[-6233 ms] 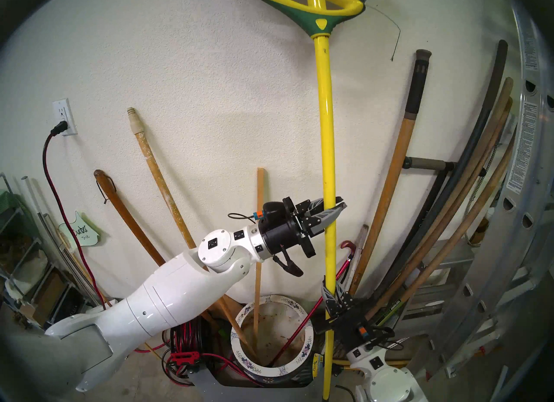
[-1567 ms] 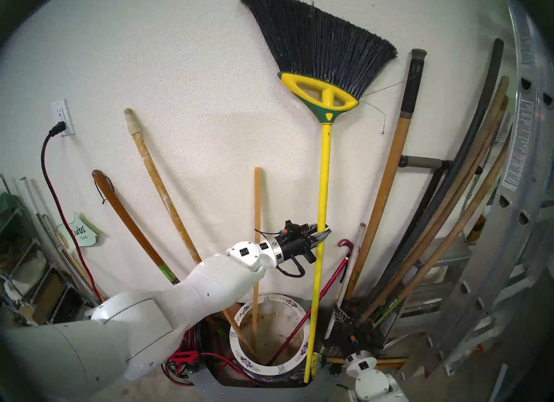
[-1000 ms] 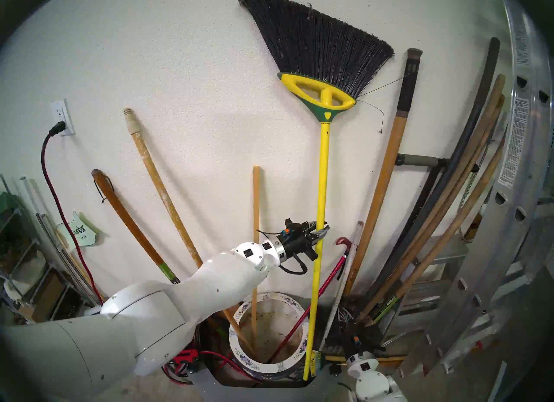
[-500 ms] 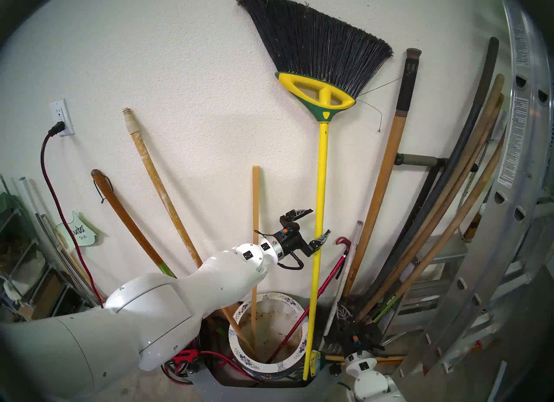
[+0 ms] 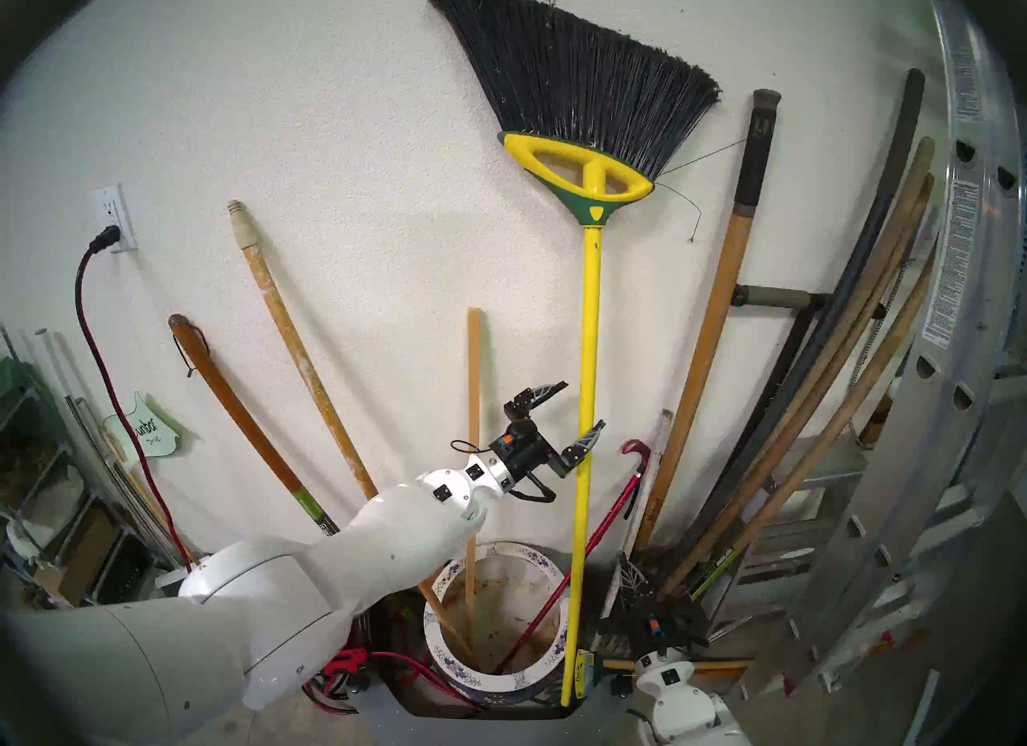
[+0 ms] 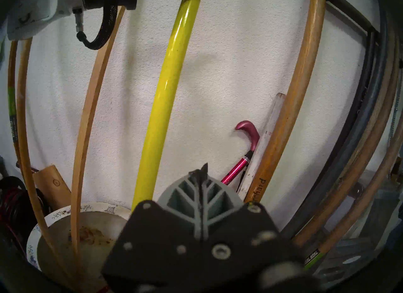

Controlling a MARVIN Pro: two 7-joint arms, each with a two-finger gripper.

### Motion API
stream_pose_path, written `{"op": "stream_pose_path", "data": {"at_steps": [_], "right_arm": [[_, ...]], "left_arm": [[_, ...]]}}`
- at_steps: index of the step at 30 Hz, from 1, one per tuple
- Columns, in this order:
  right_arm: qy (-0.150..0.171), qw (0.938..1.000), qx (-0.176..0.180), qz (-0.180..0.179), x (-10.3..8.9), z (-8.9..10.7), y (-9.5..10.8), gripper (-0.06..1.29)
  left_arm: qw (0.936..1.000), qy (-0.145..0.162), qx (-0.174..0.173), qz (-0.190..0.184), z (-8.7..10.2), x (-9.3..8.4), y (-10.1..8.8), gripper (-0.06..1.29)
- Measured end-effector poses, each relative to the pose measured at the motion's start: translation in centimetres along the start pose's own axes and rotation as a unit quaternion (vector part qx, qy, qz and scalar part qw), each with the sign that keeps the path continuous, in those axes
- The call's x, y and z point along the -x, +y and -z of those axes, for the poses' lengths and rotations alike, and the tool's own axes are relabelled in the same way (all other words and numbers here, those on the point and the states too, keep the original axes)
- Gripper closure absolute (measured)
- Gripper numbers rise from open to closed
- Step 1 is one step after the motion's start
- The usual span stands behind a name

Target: Take wooden sticks or brooms out of the pot

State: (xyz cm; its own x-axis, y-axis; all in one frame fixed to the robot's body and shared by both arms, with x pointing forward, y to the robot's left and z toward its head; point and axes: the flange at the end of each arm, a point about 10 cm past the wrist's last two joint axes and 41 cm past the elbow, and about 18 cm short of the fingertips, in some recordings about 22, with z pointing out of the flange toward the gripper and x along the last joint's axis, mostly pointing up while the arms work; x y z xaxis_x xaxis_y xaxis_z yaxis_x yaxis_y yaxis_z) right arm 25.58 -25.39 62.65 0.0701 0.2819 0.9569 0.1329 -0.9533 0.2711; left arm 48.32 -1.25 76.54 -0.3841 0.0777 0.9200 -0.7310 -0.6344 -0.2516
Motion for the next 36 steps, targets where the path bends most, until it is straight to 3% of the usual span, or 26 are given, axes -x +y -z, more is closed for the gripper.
{"op": "stream_pose_path", "data": {"at_steps": [17,18,21,31,36], "right_arm": [[0.011,0.9998,-0.015,0.0,-0.7,-0.3,-1.4,1.25],[0.011,0.9998,-0.016,0.001,-0.7,-0.3,-1.5,1.25],[0.012,0.9998,-0.018,0.001,-0.8,-0.2,-1.7,1.25],[0.008,0.9998,-0.016,0.003,-0.6,0.4,-1.9,1.25],[0.008,0.9999,-0.013,0.004,-0.6,0.5,-1.8,1.25]], "left_arm": [[0.9981,0.036,-0.049,0.012,5.7,0.2,-0.8,-0.04],[0.9979,0.04,-0.05,0.014,5.9,0.1,-0.6,0.01],[0.9983,0.046,-0.029,0.021,6.2,-0.1,0.9,0.91],[0.9959,0.077,-0.012,0.047,7.1,-1.3,3.3,0.95],[0.9937,0.095,0.016,0.058,6.7,-2.2,5.1,0.95]]}}
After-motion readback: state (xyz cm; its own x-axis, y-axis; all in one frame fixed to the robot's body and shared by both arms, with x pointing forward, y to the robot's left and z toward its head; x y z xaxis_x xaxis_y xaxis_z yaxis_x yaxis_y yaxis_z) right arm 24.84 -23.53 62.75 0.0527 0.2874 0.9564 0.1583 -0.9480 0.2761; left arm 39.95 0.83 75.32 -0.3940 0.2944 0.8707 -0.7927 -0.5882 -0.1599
